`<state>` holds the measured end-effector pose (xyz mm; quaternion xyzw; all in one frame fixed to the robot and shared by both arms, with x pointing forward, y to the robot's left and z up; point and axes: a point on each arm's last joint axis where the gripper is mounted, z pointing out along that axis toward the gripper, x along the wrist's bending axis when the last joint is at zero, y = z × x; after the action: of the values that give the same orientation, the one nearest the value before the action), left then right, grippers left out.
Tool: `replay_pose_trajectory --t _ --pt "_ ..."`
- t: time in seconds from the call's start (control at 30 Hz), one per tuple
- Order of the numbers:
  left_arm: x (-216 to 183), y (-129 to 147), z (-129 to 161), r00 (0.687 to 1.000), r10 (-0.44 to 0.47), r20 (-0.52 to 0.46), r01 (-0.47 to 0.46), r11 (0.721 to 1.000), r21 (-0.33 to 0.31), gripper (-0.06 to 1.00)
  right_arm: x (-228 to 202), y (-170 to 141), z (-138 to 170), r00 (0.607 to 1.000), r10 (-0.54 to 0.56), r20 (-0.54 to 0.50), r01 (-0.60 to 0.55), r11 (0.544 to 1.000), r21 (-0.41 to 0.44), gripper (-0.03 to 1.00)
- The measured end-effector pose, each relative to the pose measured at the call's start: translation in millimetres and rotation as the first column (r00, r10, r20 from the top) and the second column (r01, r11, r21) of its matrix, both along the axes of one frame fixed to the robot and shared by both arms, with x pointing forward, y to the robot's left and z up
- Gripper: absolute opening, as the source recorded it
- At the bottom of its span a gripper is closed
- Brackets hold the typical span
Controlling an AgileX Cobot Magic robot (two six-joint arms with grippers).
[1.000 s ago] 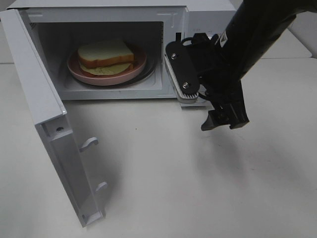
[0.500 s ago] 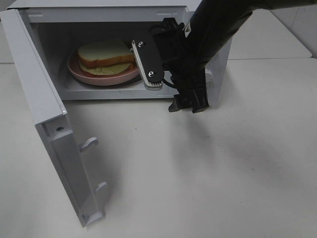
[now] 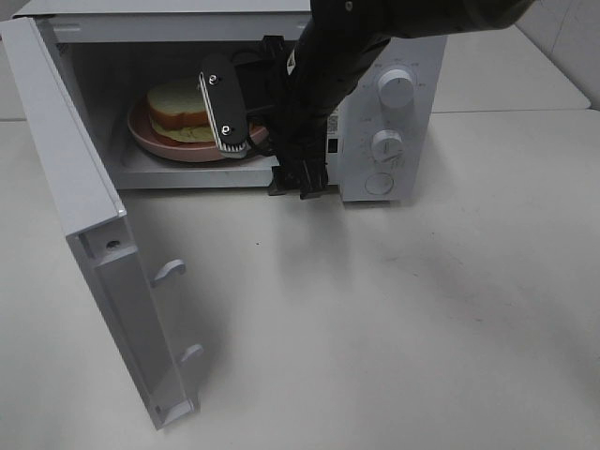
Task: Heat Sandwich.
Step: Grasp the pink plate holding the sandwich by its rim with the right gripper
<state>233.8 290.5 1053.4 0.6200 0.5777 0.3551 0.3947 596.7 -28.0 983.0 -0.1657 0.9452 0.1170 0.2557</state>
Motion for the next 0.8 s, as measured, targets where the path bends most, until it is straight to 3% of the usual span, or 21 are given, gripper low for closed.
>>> replay_pose_trajectory --t 0.8 --pt "0 0 0 1.0 0.0 0.0 0.0 1.0 0.0 0.99 53 41 -38 0.997 -0.053 -0.048 0.053 0.999 -0.003 0.85"
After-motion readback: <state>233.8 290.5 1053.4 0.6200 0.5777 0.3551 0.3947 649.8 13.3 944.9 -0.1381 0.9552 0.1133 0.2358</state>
